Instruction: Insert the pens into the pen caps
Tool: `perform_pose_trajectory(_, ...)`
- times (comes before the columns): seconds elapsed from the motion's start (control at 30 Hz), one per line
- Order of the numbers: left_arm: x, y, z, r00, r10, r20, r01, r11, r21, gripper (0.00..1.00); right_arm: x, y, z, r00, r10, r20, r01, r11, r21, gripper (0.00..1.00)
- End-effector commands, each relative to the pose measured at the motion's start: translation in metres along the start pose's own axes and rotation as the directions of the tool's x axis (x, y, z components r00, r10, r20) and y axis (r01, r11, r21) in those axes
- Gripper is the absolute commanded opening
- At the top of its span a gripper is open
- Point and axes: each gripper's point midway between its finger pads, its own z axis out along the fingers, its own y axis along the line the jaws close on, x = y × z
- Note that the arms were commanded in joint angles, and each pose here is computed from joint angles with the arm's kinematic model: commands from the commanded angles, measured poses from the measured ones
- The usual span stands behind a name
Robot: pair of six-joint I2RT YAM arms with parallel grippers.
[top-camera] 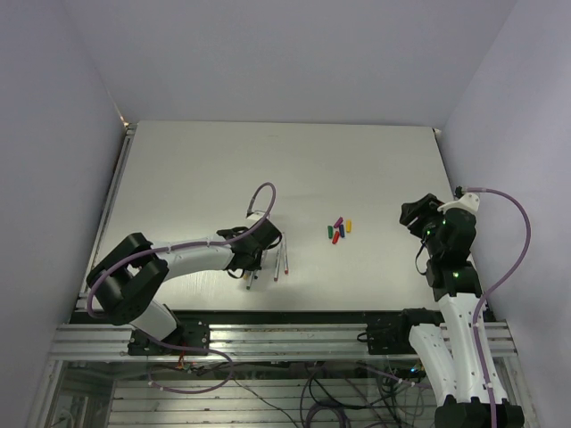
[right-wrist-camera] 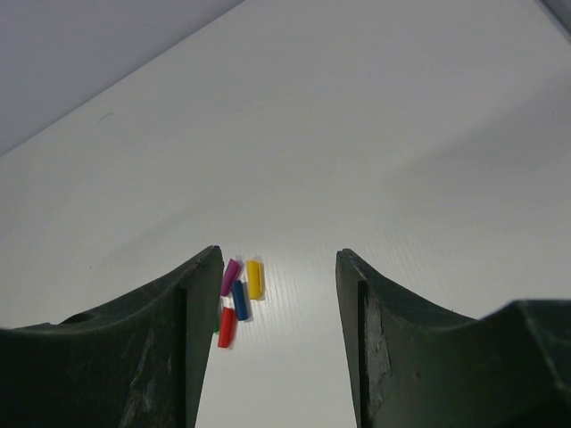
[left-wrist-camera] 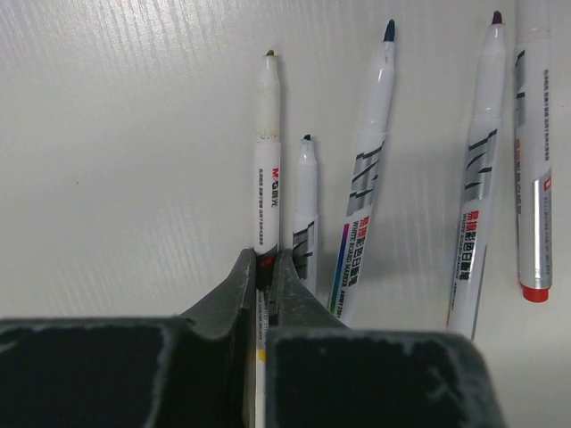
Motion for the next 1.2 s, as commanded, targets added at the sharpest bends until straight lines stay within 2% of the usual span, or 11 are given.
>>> perform_pose_trajectory(0.0,0.056,0.010,0.006,0.980,0.049,-0.193,-0.050,0.999,-0.001,0.07,-0.010,-0.001,-0.005,1.000,-0.009,0.019,0.008,1.000,0.015,0.54)
perform_pose_trajectory(0.07,0.052,0.009,0.005,0.984,0.037,-0.173,-0.037,0.999,0.004,0.07,-0.006,-0.003,-0.003,1.000,-0.019,-0.003,0.019,0.999,0.026,0.52)
perform_pose_trajectory(0.2,0.030,0.008,-0.005,0.996,0.009,-0.084,-0.008,1.000,0.019,0.07,0.005,-0.007,0.002,0.998,-0.029,-0.060,0.031,0.999,0.044,0.43)
perform_pose_trajectory(0.43,-0.020,0.003,-0.030,0.996,-0.022,0.089,0.018,0.999,0.042,0.07,0.017,-0.008,0.013,0.994,-0.029,-0.106,0.033,0.999,0.037,0.43)
perform_pose_trajectory(0.63,-0.045,0.011,-0.052,0.981,-0.028,0.194,0.020,0.999,0.042,0.07,0.028,-0.007,0.020,0.989,-0.032,-0.146,0.035,0.999,0.022,0.42)
perform_pose_trajectory(0.83,-0.064,-0.006,-0.072,0.954,-0.077,0.290,0.022,0.982,0.187,0.07,0.051,0.002,0.034,0.976,-0.049,-0.211,0.051,0.999,0.006,0.42)
perform_pose_trajectory(1.03,-0.066,-0.017,-0.074,0.944,-0.102,0.314,0.018,0.966,0.260,0.07,0.088,0.041,0.049,0.941,-0.212,-0.262,0.224,0.975,0.014,0.41)
perform_pose_trajectory(1.17,-0.065,-0.025,-0.075,0.945,-0.097,0.314,-0.001,0.955,0.296,0.07,0.112,0.055,0.067,0.911,-0.261,-0.320,0.274,0.962,-0.004,0.40)
